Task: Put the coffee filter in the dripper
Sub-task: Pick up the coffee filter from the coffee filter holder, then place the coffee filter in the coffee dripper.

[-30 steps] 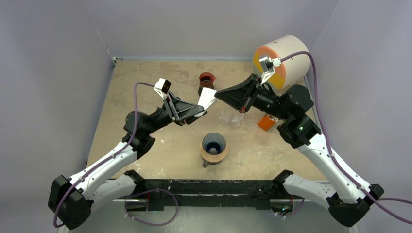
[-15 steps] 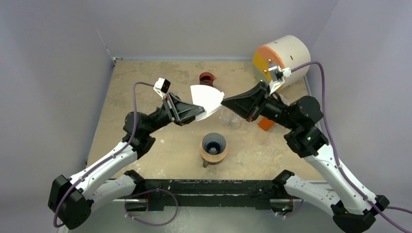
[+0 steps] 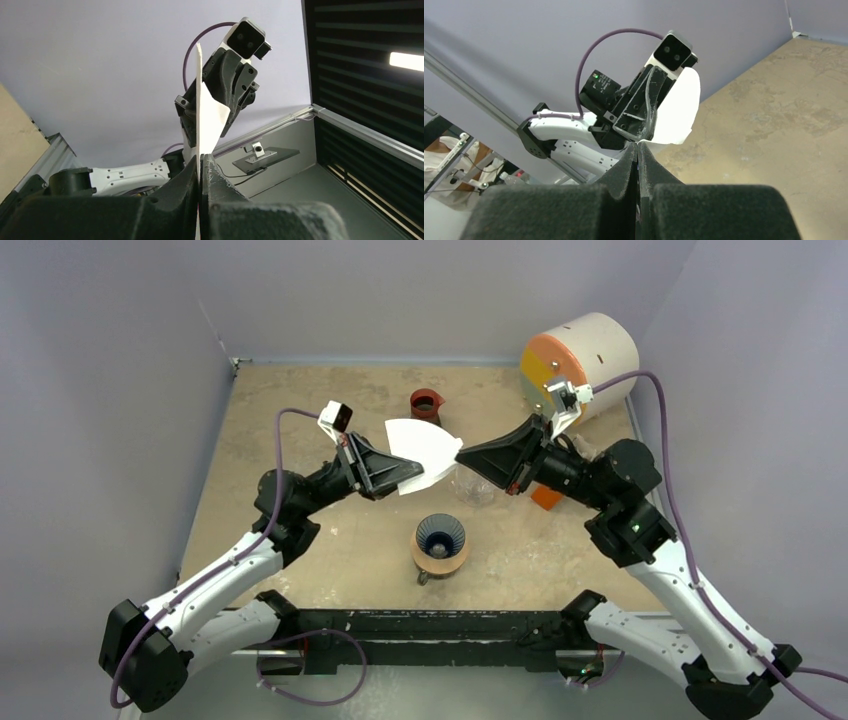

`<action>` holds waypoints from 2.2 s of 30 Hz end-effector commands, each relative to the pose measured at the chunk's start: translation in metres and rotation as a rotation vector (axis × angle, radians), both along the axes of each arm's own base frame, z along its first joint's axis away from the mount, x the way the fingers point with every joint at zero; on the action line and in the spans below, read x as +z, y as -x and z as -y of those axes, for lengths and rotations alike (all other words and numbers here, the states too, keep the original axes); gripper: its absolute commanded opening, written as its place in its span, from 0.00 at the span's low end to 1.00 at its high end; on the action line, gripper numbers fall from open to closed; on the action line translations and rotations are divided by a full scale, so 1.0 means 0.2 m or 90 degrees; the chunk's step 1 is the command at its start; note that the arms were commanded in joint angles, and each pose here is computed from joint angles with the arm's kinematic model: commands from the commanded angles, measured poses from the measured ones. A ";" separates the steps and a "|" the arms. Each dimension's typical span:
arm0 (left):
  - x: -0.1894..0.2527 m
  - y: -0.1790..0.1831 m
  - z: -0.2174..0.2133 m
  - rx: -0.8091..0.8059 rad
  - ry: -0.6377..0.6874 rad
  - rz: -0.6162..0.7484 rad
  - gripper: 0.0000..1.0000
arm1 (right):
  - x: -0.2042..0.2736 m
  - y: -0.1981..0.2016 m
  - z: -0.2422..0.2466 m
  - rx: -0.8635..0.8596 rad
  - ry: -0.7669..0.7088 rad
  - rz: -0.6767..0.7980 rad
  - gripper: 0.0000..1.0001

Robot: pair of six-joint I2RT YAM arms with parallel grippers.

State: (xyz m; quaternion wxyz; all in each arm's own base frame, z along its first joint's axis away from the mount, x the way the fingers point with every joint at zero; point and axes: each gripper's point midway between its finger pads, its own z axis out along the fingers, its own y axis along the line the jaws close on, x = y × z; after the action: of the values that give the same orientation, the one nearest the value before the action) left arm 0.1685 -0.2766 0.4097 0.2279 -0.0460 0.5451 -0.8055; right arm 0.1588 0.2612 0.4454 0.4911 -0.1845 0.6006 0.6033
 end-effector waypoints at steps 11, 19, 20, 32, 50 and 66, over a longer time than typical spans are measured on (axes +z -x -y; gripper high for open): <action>-0.01 0.06 0.01 0.003 -0.048 0.129 0.00 | -0.15 0.00 0.15 -0.095 0.113 0.000 0.50; -0.06 0.11 0.05 -0.037 -0.091 0.218 0.00 | -0.18 0.04 0.29 -0.155 0.166 0.013 0.61; -0.07 0.12 0.05 -0.044 -0.097 0.231 0.00 | -0.18 0.05 0.30 -0.158 0.165 0.015 0.63; -0.07 0.29 0.05 -0.146 -0.151 0.437 0.00 | -0.18 0.15 0.26 -0.080 0.178 0.013 0.68; -0.04 0.43 -0.02 -0.177 -0.151 0.628 0.00 | -0.16 0.37 0.08 0.176 0.134 0.009 0.43; -0.01 0.43 -0.02 -0.174 -0.145 0.623 0.00 | -0.18 0.38 0.07 0.194 0.130 0.001 0.35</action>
State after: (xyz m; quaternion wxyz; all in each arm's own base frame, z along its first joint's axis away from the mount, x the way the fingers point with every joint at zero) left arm 0.0868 -0.2764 0.3854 0.3265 0.4152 0.4903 -0.6932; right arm 0.0901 0.2484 0.4014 0.3704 -0.3093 0.6416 0.5962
